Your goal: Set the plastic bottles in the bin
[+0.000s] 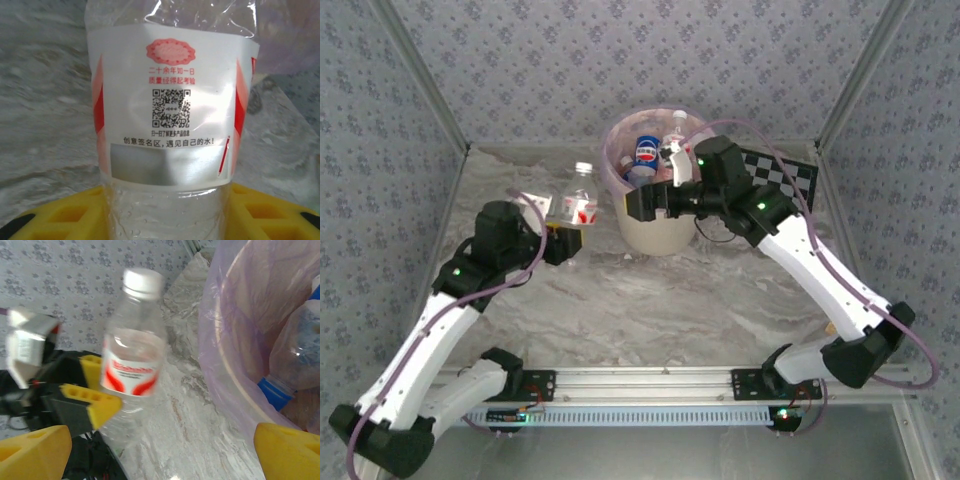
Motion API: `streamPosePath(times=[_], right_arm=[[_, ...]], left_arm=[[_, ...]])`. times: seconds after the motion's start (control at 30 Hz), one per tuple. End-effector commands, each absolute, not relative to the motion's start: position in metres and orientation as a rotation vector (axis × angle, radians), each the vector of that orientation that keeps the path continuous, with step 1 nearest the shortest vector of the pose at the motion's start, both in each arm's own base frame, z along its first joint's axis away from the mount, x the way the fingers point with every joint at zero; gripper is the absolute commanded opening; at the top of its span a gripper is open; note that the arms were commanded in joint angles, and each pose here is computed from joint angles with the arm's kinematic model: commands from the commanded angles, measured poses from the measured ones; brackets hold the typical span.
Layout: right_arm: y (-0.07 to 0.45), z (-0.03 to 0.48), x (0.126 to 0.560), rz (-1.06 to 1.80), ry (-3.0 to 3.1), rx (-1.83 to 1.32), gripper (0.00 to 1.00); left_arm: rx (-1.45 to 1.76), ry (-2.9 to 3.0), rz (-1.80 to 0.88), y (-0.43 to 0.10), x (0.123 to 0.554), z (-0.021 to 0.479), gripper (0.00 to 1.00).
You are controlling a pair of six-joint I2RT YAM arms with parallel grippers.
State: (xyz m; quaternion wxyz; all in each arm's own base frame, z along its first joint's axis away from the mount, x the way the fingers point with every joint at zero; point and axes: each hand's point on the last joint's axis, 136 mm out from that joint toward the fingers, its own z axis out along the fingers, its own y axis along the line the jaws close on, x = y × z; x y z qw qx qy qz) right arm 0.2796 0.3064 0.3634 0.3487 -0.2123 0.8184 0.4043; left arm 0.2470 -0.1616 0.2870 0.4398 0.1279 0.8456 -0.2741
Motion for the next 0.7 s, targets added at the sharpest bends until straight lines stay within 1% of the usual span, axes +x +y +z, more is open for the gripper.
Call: streamPosePath(times=[0.0, 0.2, 0.4, 0.57, 0.67], right_arm=[[0.320, 0.389, 0.288, 1.056, 2.032, -0.533, 0.96], [0.357, 0.402, 0.282, 1.142, 1.974, -0.655, 0.93], [0.375, 0.398, 0.293, 1.158, 1.979, -0.681, 0.94], [0.386, 0.388, 0.305, 1.148, 2.025, -0.684, 0.94], [0.391, 0.386, 0.305, 1.167, 2.032, -0.700, 0.87]], left_arm=[[0.295, 2.027, -0.595, -0.145, 0.244, 0.303, 0.48], [0.382, 1.992, -0.724, -0.166, 0.234, 0.313, 0.48], [0.482, 1.962, -0.772, -0.185, 0.228, 0.316, 0.48], [0.515, 1.916, -0.788, -0.190, 0.225, 0.326, 0.48], [0.519, 1.894, -0.784, -0.189, 0.226, 0.333, 0.48]])
